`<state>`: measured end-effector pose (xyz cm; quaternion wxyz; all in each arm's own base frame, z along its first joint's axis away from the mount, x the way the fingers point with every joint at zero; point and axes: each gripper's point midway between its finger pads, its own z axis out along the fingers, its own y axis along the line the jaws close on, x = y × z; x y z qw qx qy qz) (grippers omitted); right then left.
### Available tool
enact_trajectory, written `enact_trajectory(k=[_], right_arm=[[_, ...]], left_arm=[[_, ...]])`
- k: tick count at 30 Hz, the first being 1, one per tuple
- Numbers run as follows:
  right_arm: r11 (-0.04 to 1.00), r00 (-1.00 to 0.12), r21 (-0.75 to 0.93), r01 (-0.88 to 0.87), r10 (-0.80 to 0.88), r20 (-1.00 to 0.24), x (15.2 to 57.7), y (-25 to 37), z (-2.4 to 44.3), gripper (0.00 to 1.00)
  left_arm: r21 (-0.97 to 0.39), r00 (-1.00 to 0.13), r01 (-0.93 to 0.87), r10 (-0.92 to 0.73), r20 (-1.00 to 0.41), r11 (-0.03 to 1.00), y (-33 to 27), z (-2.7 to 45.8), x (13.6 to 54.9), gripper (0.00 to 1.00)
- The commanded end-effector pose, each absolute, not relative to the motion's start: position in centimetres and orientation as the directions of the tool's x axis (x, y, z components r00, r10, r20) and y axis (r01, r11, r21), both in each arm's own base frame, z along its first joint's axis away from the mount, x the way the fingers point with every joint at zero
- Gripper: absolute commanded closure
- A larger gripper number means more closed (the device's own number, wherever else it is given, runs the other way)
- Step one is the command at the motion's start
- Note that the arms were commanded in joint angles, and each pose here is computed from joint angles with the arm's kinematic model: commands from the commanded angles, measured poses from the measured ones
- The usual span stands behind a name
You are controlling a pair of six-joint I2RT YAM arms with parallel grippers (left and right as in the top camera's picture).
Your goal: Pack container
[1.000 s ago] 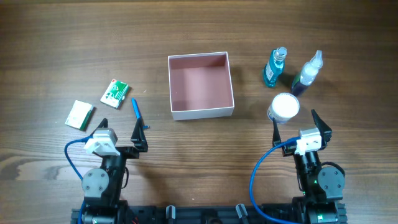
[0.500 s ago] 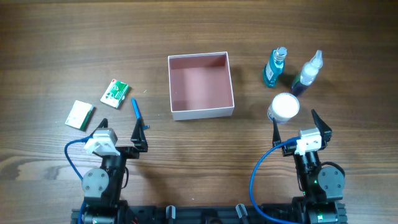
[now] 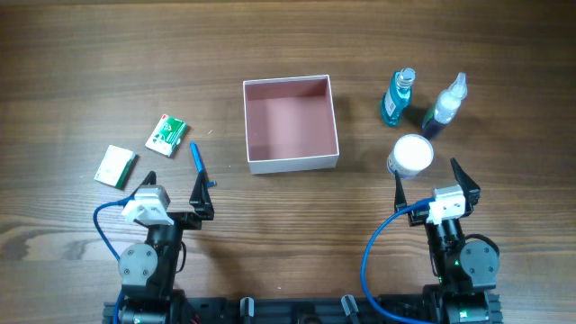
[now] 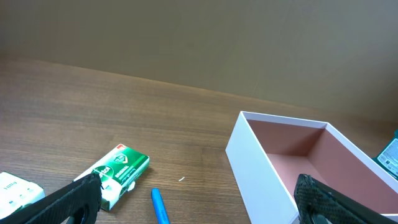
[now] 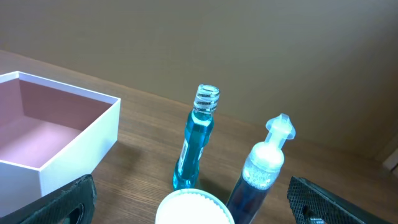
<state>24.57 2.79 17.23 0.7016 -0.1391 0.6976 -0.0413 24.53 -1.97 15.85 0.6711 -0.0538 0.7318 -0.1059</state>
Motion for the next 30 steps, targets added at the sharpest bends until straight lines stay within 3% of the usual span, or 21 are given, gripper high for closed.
enact_trajectory(k=[1,6,16,23,27,30], right_arm=[[0.959,0.023,-0.254,-0.129,-0.253,-0.967,24.6,2.7,17.3,0.0],[0.984,0.009,-0.118,-0.135,-0.118,-0.993,24.6,2.8,17.4,0.0],[0.989,-0.01,0.031,-0.145,0.03,-1.0,24.3,2.9,21.5,0.0],[0.986,-0.199,0.094,-0.136,0.065,-0.978,25.9,3.2,24.5,0.0],[0.985,-0.368,0.098,-0.141,0.04,-0.929,28.1,3.6,25.7,0.0],[0.967,-0.486,0.087,-0.241,-0.043,-0.873,29.5,5.2,26.3,0.0]], left_arm=[[-0.207,-0.093,0.084,-0.199,-0.976,0.975,-2.3,15.7,24.5,0.0],[-0.345,-0.074,0.097,-0.339,-0.938,0.933,-2.6,16.6,24.5,0.0],[-0.478,-0.121,0.094,-0.466,-0.876,0.874,-3.0,18.6,24.1,0.01],[-0.47,-0.248,0.028,-0.449,-0.858,0.882,-3.0,21.6,24.1,0.0],[-0.426,-0.394,-0.053,-0.411,-0.822,0.903,-2.9,22.3,25.3,0.0],[-0.374,-0.517,-0.094,-0.367,-0.773,0.922,-3.0,22.2,26.4,0.0]])
